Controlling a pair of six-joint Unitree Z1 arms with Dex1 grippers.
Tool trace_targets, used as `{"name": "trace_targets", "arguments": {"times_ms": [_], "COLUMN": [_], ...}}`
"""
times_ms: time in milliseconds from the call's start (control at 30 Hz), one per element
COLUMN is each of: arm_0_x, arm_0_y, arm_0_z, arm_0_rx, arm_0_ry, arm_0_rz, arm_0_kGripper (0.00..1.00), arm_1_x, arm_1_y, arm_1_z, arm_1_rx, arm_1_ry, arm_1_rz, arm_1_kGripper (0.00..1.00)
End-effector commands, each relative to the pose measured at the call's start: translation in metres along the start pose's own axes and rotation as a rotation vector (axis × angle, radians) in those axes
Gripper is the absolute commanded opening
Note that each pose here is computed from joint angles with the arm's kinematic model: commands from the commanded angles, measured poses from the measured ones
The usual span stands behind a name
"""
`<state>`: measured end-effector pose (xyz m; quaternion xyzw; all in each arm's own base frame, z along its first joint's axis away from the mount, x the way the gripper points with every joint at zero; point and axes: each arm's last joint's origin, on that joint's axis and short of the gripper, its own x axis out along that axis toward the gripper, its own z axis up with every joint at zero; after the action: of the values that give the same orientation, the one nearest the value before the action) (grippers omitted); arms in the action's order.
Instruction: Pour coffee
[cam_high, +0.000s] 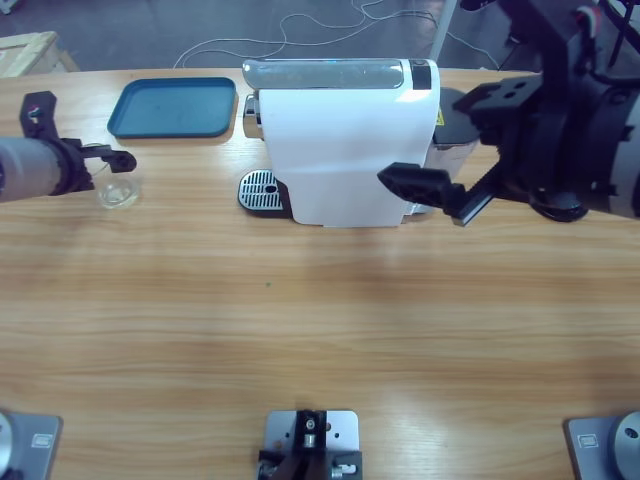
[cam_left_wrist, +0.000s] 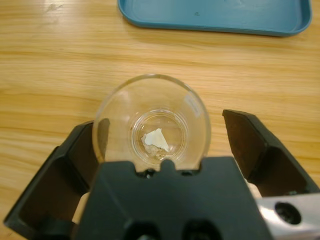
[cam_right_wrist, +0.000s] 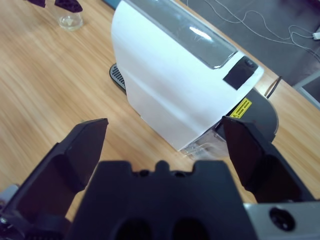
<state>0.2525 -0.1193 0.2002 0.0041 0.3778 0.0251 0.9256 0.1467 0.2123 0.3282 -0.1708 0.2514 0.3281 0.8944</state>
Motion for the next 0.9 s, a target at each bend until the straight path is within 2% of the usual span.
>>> {"name": "trace_targets", "arguments": {"times_ms": [33, 200, 233, 300, 433, 500, 533, 633, 700, 800, 900], "arm_0_x": [0.020, 0.020, 0.020, 0.021, 0.015, -0.002, -0.016, -0.045, -0.060, -0.067, -0.044], "arm_0_y": [-0.001, 0.000, 0.000, 0.000, -0.004, -0.009, -0.014, -0.021, -0.023, -0.027, -0.045], "arm_0_z": [-0.014, -0.016, -0.016, -0.017, -0.017, -0.013, -0.010, -0.001, 0.004, 0.014, 0.025], "arm_0_rx": [0.015, 0.028, 0.032, 0.041, 0.087, 0.133, 0.175, 0.263, 0.334, 0.431, 0.506], "arm_0_ry": [0.048, 0.053, 0.054, 0.055, 0.049, 0.032, 0.019, 0.005, -0.022, -0.079, -0.070], "arm_0_rz": [0.023, 0.027, 0.028, 0.034, -0.001, -0.097, -0.191, -0.411, -0.535, -0.597, -0.608], "arm_0_kGripper": [0.920, 0.338, 0.303, 0.264, 0.260, 0.255, 0.188, 0.178, 0.128, 0.100, 0.103], "arm_1_x": [0.017, 0.023, 0.023, 0.025, 0.023, 0.017, 0.013, -0.004, -0.015, -0.030, -0.045], "arm_1_y": [0.005, 0.003, 0.003, 0.004, 0.003, -0.001, -0.004, -0.014, -0.020, -0.027, -0.034], "arm_1_z": [-0.014, -0.012, -0.013, -0.013, -0.011, -0.009, -0.009, -0.009, -0.012, -0.019, -0.029], "arm_1_rx": [-0.019, -0.011, -0.011, -0.012, -0.009, -0.006, -0.006, 0.001, -0.001, 0.001, -0.002], "arm_1_ry": [0.057, 0.054, 0.055, 0.056, 0.045, 0.034, 0.029, 0.021, 0.019, 0.025, 0.035], "arm_1_rz": [-0.028, -0.037, -0.037, -0.037, -0.050, -0.058, -0.062, -0.080, -0.093, -0.111, -0.129], "arm_1_kGripper": [1.000, 1.000, 1.000, 1.000, 1.000, 0.999, 0.996, 0.991, 0.991, 0.991, 0.991]}}
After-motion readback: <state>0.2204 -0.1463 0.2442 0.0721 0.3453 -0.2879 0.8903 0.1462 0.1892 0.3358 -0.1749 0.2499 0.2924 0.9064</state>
